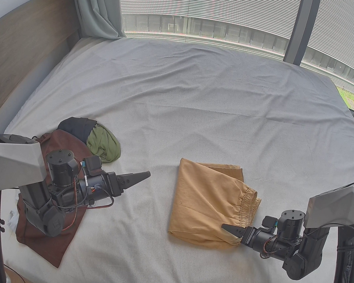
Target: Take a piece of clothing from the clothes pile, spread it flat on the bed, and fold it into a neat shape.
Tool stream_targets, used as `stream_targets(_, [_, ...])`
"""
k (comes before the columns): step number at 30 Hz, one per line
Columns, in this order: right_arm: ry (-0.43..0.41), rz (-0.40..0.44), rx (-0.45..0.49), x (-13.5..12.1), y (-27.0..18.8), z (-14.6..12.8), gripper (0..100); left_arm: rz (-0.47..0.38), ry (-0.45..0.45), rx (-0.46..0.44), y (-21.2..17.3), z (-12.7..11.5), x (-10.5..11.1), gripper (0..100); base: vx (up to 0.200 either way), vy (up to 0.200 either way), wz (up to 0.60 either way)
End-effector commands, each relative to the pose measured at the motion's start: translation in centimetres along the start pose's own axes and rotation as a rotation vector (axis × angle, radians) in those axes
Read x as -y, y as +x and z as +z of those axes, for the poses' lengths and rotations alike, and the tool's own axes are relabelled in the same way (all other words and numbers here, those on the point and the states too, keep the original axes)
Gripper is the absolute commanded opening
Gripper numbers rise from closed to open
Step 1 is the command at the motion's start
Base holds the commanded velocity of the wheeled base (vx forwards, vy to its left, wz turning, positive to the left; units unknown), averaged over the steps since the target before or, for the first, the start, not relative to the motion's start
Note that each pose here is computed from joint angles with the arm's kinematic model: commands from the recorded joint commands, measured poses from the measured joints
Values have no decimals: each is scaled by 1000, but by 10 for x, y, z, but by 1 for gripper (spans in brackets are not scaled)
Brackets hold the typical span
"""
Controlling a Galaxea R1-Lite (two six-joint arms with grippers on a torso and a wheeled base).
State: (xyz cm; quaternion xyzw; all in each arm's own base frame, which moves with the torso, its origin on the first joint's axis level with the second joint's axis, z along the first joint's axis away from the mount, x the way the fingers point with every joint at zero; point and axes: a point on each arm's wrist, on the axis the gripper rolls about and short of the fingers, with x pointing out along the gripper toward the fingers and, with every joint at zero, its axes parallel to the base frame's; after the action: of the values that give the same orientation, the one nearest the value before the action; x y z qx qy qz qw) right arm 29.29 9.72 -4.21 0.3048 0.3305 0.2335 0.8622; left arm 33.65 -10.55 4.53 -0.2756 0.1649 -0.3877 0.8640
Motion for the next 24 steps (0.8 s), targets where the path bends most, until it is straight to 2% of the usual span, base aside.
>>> stream_targets(1, [-8, 6, 5, -2, 6, -1, 100, 0, 1, 1, 0, 0, 0, 100, 0, 0, 0])
stream_targets(8, [-12, 10, 16, -3, 6, 2, 100, 2, 1, 2, 0, 0, 0, 100, 0, 0, 0])
stream_targets(9, [-13, 11, 17, -3, 7, 2, 0, 0, 1, 1, 0, 0, 0, 100, 0, 0, 0])
stream_targets(24, [-24, 23, 23, -12, 6, 2, 0, 0, 13, 4, 0, 1, 0, 100, 0, 0, 0])
